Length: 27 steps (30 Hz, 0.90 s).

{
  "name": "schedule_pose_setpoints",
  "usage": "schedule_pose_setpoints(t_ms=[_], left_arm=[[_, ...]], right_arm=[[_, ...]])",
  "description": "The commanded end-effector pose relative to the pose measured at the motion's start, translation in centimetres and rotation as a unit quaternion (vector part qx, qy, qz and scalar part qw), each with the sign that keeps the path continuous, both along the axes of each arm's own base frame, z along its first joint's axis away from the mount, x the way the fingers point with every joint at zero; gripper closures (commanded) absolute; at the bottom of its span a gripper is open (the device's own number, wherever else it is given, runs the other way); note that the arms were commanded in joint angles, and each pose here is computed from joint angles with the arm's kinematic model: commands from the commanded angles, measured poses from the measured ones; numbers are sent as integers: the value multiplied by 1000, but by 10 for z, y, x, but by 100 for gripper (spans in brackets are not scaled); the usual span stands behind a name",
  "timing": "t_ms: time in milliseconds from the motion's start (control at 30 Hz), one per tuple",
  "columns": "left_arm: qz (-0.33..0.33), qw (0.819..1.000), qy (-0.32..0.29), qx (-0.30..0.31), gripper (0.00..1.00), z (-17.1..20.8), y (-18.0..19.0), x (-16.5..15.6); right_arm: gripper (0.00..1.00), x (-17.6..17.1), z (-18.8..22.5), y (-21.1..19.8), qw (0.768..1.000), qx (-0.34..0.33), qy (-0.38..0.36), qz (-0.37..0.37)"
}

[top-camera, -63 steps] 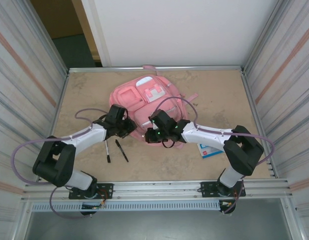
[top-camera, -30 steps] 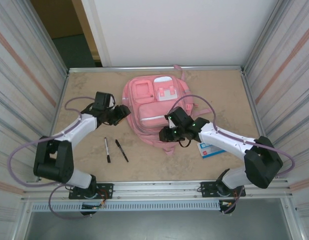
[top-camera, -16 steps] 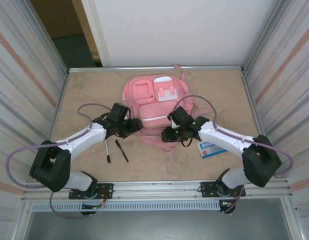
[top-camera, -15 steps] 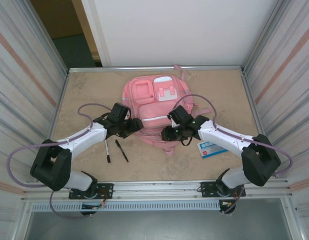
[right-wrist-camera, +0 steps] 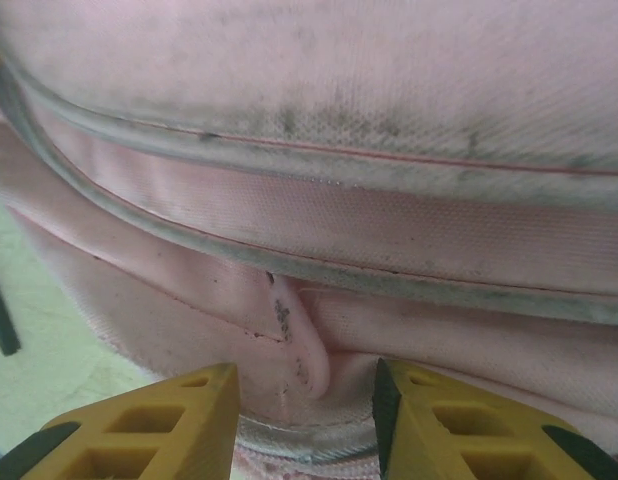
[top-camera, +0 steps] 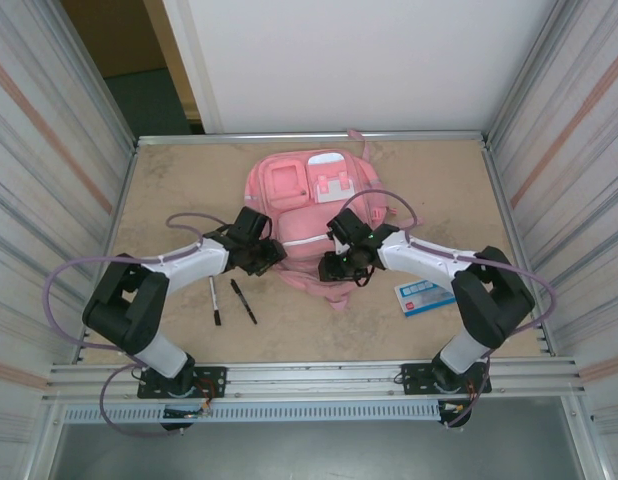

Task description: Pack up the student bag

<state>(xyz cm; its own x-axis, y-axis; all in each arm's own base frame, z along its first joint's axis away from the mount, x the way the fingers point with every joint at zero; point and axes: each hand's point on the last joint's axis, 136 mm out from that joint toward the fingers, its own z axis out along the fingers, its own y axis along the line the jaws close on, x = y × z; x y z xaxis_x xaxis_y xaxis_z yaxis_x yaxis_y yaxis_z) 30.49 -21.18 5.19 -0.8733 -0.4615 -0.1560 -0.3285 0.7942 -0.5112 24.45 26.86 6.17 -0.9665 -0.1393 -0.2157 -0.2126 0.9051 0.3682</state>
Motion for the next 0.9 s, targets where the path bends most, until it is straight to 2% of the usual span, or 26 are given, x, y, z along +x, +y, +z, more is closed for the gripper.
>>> schedule_pose_setpoints(t_ms=[0, 33, 100, 300, 500, 667, 867], left_arm=[[18, 999, -38, -18, 83, 19, -8, 19], [16, 999, -41, -20, 92, 22, -9, 19], [12, 998, -48, -27, 100, 28, -10, 18], [-2, 997, -52, -52, 100, 39, -16, 13], [-10, 997, -57, -55, 100, 45, -16, 9], [-9, 997, -68, -39, 100, 49, -6, 9], [-27, 995, -88, -25, 100, 56, 4, 20]], right_arm=[[61, -4, -3, 13, 1000, -1, 9, 10], [61, -4, -6, 11, 1000, -7, 9, 7], [60, -1, -10, 9, 1000, -11, 6, 0], [67, 10, -10, 12, 1000, -11, -21, -4], [89, 10, 5, 21, 999, -5, -41, 16], [98, 5, 22, 19, 997, -9, -61, 38], [100, -3, 42, 1, 996, -19, -69, 43]])
